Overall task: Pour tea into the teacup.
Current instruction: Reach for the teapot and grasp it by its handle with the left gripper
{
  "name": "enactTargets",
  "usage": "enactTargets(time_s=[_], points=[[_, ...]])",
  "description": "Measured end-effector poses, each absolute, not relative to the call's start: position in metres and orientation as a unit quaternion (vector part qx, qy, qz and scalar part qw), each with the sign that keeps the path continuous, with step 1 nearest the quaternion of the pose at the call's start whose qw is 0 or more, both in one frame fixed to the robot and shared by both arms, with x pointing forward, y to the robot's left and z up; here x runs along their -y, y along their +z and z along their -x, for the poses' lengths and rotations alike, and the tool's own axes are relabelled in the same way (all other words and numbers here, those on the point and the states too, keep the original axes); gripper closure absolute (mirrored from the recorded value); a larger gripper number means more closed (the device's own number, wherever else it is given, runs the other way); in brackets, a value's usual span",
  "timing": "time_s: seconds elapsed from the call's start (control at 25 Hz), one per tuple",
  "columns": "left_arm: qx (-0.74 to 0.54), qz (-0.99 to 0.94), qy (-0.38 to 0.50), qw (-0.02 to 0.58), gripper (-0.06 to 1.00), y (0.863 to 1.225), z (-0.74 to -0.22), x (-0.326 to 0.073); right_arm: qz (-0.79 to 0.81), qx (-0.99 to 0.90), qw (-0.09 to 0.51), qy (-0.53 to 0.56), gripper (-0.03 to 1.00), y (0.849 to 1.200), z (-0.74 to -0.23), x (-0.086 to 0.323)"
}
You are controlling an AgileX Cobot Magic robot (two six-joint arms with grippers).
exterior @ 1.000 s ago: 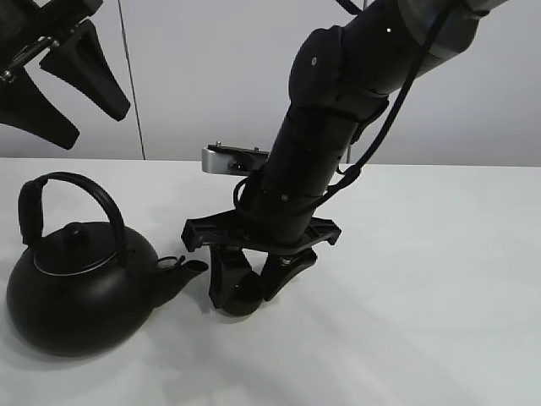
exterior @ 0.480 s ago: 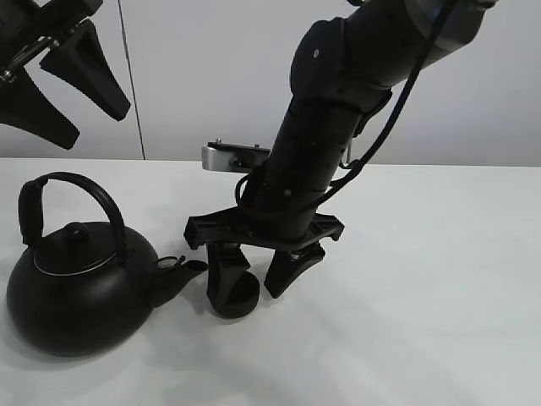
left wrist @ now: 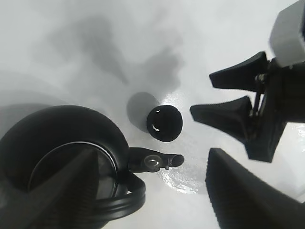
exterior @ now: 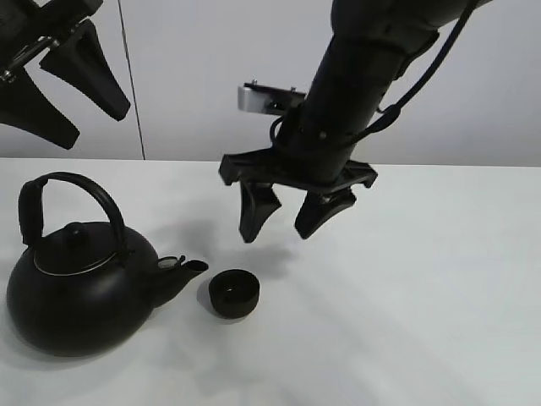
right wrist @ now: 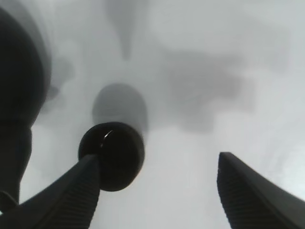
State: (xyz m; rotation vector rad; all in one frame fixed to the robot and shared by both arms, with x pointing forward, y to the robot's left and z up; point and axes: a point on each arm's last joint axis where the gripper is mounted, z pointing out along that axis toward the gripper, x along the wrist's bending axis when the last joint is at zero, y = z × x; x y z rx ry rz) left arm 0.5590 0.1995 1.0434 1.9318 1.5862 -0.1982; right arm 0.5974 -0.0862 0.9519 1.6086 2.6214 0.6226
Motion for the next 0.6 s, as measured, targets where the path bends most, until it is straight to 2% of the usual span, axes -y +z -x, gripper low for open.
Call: enactTargets(time_s=[0.24, 0.44, 0.6], points=[[-0.601, -0.732, -0.075, 0.312, 0.47, 1.043, -0.559, -0.200, -0.557, -0.800, 0.100, 0.200, 0.49, 0.995, -0.621, 0.157], [-0.601, -0.732, -0.075, 0.312, 0.47, 1.043, -0.559, -0.200, -0.607, -0.745, 0.231, 0.152, 0.49, 1.045, -0.627, 0.259], [-0.601, -0.732, -0.075, 0.312, 0.47, 1.043, -0.559, -0.200, -0.653, -0.688, 0.304, 0.091, 0.49, 1.089, -0.600, 0.341]])
